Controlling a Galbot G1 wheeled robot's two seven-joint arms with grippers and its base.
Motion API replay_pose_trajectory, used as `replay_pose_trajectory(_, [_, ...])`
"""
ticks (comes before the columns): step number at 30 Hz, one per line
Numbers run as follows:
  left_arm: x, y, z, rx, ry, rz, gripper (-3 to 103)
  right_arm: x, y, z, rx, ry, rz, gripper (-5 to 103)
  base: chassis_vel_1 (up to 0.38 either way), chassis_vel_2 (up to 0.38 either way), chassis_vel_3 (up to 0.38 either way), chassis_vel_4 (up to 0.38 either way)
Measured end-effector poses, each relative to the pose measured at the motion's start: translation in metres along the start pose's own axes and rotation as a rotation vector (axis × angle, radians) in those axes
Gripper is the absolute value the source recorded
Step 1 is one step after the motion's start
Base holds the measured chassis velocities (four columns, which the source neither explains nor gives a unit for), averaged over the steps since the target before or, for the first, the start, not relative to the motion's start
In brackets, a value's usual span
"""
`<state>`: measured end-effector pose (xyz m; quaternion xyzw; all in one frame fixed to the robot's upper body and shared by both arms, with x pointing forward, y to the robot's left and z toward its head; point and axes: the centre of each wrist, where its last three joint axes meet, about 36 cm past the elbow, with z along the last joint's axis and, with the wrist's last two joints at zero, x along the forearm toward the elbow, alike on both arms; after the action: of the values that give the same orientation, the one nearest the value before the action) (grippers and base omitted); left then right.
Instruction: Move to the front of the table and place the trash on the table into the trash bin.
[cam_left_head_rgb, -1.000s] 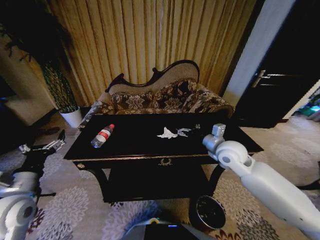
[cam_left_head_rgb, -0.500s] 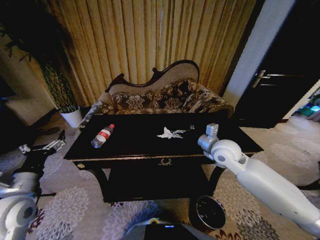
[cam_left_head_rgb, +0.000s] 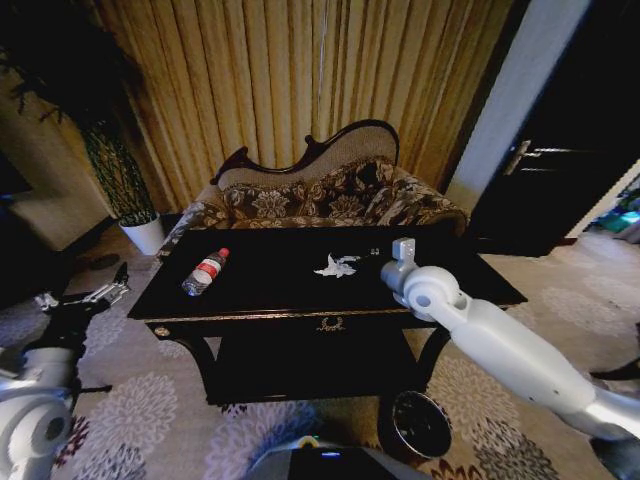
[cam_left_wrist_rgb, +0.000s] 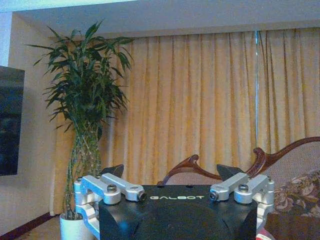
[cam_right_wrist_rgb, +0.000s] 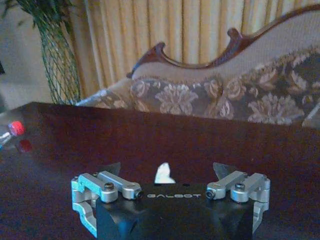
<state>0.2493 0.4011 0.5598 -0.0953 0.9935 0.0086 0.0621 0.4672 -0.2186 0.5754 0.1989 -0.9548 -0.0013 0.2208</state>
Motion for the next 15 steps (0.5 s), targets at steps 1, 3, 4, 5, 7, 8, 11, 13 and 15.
replay_pose_trajectory(1, [0.0, 0.0, 0.0, 0.0, -0.001, 0.0, 100, -0.002, 0.003, 0.0, 0.001, 0.02, 0.007, 100, 0.0, 0.0, 0.0, 0.0])
replay_pose_trajectory(3, [0.0, 0.0, 0.0, 0.0, -0.001, -0.001, 100, -0.003, 0.005, -0.001, 0.0, 0.031, 0.01, 100, 0.0, 0.0, 0.0, 0.0])
replay_pose_trajectory(4, [0.0, 0.0, 0.0, 0.001, -0.001, -0.001, 100, -0.004, 0.007, -0.002, -0.009, 0.05, 0.011, 100, 0.0, 0.0, 0.0, 0.0])
replay_pose_trajectory(5, [0.0, 0.0, 0.0, 0.002, 0.0, -0.002, 100, -0.005, 0.009, -0.002, -0.012, 0.06, 0.014, 100, 0.0, 0.0, 0.0, 0.0])
replay_pose_trajectory(7, [0.0, 0.0, 0.001, 0.003, 0.0, -0.001, 100, -0.007, 0.01, -0.002, -0.014, 0.066, 0.019, 100, 0.0, 0.0, 0.0, 0.0])
replay_pose_trajectory(8, [0.0, 0.0, 0.001, 0.003, 0.0, -0.001, 100, -0.007, 0.01, -0.002, -0.014, 0.066, 0.019, 100, 0.0, 0.0, 0.0, 0.0])
replay_pose_trajectory(11, [0.0, 0.0, 0.002, 0.005, 0.002, 0.0, 100, -0.012, 0.013, 0.0, -0.015, 0.084, 0.038, 100, 0.0, 0.0, 0.0, 0.0])
replay_pose_trajectory(13, [-0.001, 0.0, 0.002, 0.005, 0.002, 0.0, 100, -0.013, 0.014, 0.001, -0.01, 0.092, 0.049, 100, 0.0, 0.0, 0.0, 0.0])
replay_pose_trajectory(15, [-0.001, -0.001, 0.002, 0.005, 0.002, 0.0, 100, -0.016, 0.017, 0.002, 0.001, 0.116, 0.079, 100, 0.0, 0.0, 0.0, 0.0])
